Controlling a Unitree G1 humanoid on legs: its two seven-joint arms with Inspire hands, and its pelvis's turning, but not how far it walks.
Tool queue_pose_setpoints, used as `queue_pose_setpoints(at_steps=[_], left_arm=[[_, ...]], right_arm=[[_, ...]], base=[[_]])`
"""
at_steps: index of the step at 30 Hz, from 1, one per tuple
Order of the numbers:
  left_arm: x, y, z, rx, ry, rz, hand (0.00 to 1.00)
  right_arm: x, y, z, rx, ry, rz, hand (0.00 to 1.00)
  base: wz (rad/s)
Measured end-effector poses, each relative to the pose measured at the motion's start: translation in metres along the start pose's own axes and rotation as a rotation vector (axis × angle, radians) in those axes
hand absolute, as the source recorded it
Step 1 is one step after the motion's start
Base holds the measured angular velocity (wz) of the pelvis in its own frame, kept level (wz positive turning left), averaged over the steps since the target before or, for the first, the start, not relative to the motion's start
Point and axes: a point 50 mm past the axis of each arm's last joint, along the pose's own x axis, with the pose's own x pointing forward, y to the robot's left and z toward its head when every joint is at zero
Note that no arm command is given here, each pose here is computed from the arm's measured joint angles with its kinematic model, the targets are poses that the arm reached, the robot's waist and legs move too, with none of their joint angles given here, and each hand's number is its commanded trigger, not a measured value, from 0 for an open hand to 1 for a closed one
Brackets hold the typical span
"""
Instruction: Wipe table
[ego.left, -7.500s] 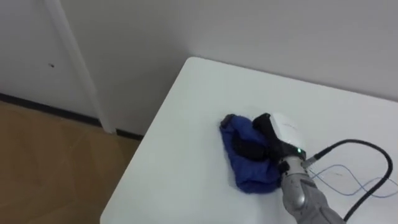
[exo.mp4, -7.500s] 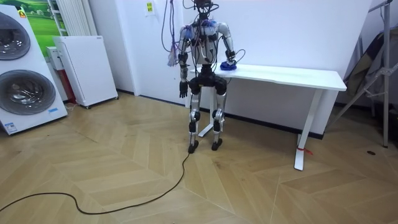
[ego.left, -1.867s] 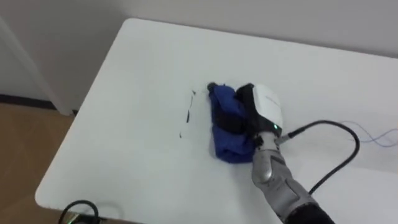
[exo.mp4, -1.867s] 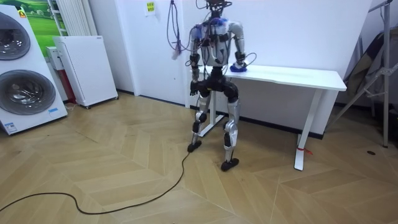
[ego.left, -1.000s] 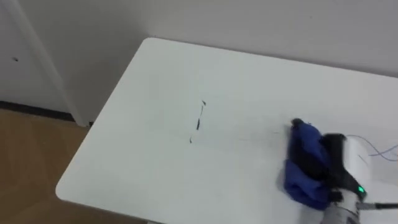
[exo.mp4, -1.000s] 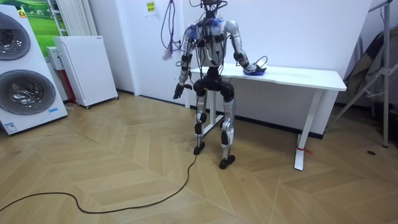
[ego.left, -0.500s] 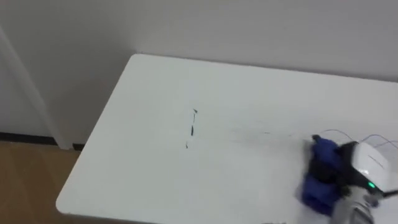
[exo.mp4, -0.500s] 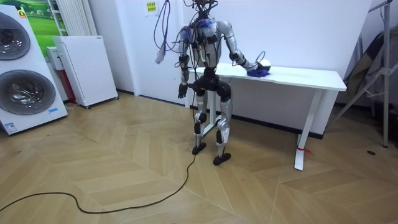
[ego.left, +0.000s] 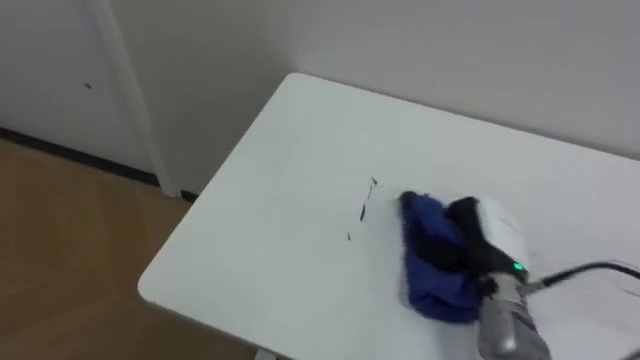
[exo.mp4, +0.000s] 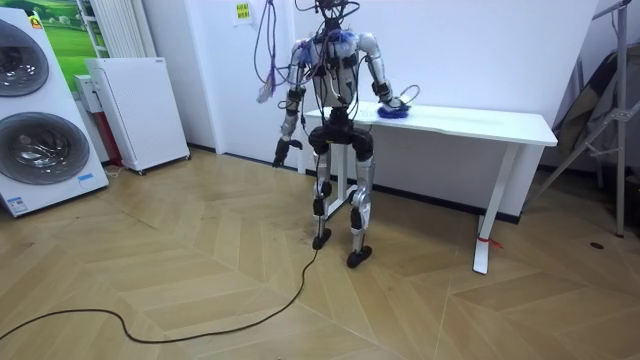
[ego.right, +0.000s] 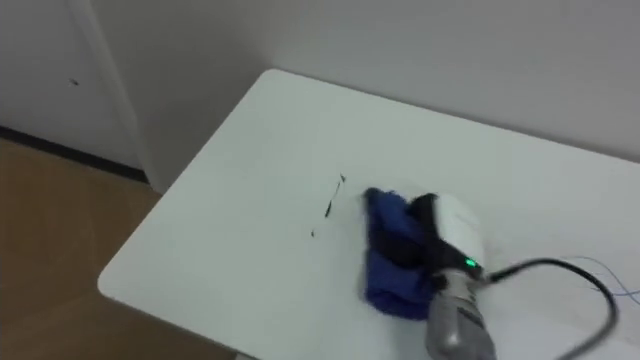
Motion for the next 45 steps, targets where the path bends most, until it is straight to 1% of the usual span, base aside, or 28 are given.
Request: queue_pose_setpoints(at_steps=[1, 4, 7, 9, 11, 13, 14, 16, 17, 19, 21, 22, 23, 24, 25, 26, 28, 29, 31, 32, 34, 37, 38, 39, 41, 43, 44, 45], left_arm=[[0.001, 0.007, -0.007, -0.034, 0.021, 0.022, 0.0], [0.0, 0.012, -0.013, -0.073, 0.039, 0.039, 0.0], [-0.001, 0.012, 0.001, -0.059, -0.014, 0.044, 0.0], [-0.001, 0.007, 0.009, -0.028, -0.041, 0.027, 0.0], [-0.002, -0.002, 0.021, -0.001, -0.071, 0.002, 0.0], [-0.001, -0.01, 0.036, 0.047, -0.095, -0.016, 0.0], [-0.001, -0.012, 0.037, 0.057, -0.098, -0.021, 0.0], [-0.002, -0.02, 0.05, 0.099, -0.11, -0.046, 0.0], [-0.002, -0.021, 0.055, 0.11, -0.117, -0.051, 0.0], [-0.004, -0.027, 0.074, 0.132, -0.153, -0.078, 0.0], [-0.006, -0.029, 0.081, 0.138, -0.183, -0.089, 0.0], [-0.007, -0.026, 0.084, 0.127, -0.199, -0.081, 0.0], [-0.007, -0.026, 0.078, 0.124, -0.187, -0.081, 0.0], [-0.006, -0.026, 0.062, 0.116, -0.15, -0.082, 0.0], [-0.005, -0.028, 0.044, 0.107, -0.103, -0.089, 0.0], [-0.005, -0.029, 0.034, 0.1, -0.076, -0.093, 0.0], [-0.005, -0.03, 0.008, 0.074, -0.003, -0.099, 0.0], [-0.005, -0.028, 0.003, 0.063, 0.009, -0.095, 0.0], [-0.003, -0.015, -0.011, 0.044, 0.043, -0.058, 0.0], [-0.002, -0.011, -0.014, 0.036, 0.052, -0.048, 0.0], [-0.003, -0.006, -0.027, 0.0, 0.085, -0.029, 0.0], [-0.002, -0.002, -0.029, -0.024, 0.088, -0.018, 0.0], [-0.002, -0.001, -0.025, -0.027, 0.076, -0.015, 0.0], [-0.001, 0.0, -0.015, -0.025, 0.046, -0.011, 0.0], [-0.001, -0.002, 0.0, -0.01, 0.006, -0.018, 0.0], [-0.001, -0.01, 0.018, 0.044, -0.044, -0.033, 0.0], [-0.001, -0.011, 0.027, 0.058, -0.066, -0.031, 0.0], [-0.002, -0.015, 0.039, 0.09, -0.092, -0.04, 0.0]], right_arm=[[0.0, -0.013, -0.023, 0.012, 0.095, -0.051, 1.0], [-0.004, -0.035, -0.067, 0.012, 0.287, -0.133, 1.0], [-0.005, -0.039, -0.078, -0.013, 0.327, -0.129, 1.0], [0.001, -0.034, -0.07, -0.012, 0.328, -0.12, 1.0], [0.011, -0.026, -0.051, -0.024, 0.296, -0.1, 1.0], [0.019, -0.008, -0.017, -0.147, 0.182, -0.042, 1.0], [0.018, 0.0, -0.004, -0.17, 0.135, -0.018, 1.0], [0.003, 0.038, 0.063, -0.239, -0.124, 0.116, 1.0], [-0.004, 0.048, 0.081, -0.247, -0.193, 0.153, 1.0], [-0.024, 0.077, 0.151, -0.248, -0.436, 0.285, 1.0], [-0.031, 0.085, 0.184, -0.233, -0.552, 0.349, 1.0], [-0.029, 0.083, 0.194, -0.222, -0.585, 0.366, 1.0], [-0.027, 0.083, 0.197, -0.217, -0.592, 0.373, 1.0], [-0.021, 0.082, 0.195, -0.207, -0.57, 0.377, 1.0], [-0.013, 0.081, 0.183, -0.176, -0.513, 0.378, 1.0], [-0.01, 0.08, 0.177, -0.138, -0.485, 0.379, 1.0], [0.001, 0.067, 0.139, -0.016, -0.365, 0.338, 1.0], [0.004, 0.062, 0.128, 0.01, -0.335, 0.324, 1.0], [0.01, 0.039, 0.072, 0.065, -0.173, 0.222, 1.0], [0.011, 0.031, 0.056, 0.071, -0.125, 0.187, 1.0], [0.007, 0.005, -0.001, 0.059, 0.053, 0.069, 1.0], [0.001, -0.012, -0.046, 0.047, 0.232, -0.025, 1.0], [0.0, -0.014, -0.051, 0.043, 0.252, -0.035, 1.0], [-0.003, -0.017, -0.057, 0.032, 0.269, -0.045, 1.0], [-0.001, -0.016, -0.054, 0.031, 0.266, -0.045, 1.0], [0.009, -0.005, -0.033, 0.007, 0.234, -0.02, 1.0], [0.012, -0.003, -0.026, -0.01, 0.219, -0.014, 1.0], [0.018, 0.004, -0.008, -0.059, 0.173, 0.006, 1.0]], base=[[-0.3], [-0.11], [-0.24], [-0.43], [-0.76], [-0.99], [-1.04], [-0.71], [-0.06], [0.22], [0.53], [0.73], [0.75], [0.64], [0.57], [0.56], [0.72], [0.86], [0.72], [0.2], [-0.24], [-0.15], [-0.19], [-0.41], [-0.52], [-0.66], [-0.83], [-1.05]])
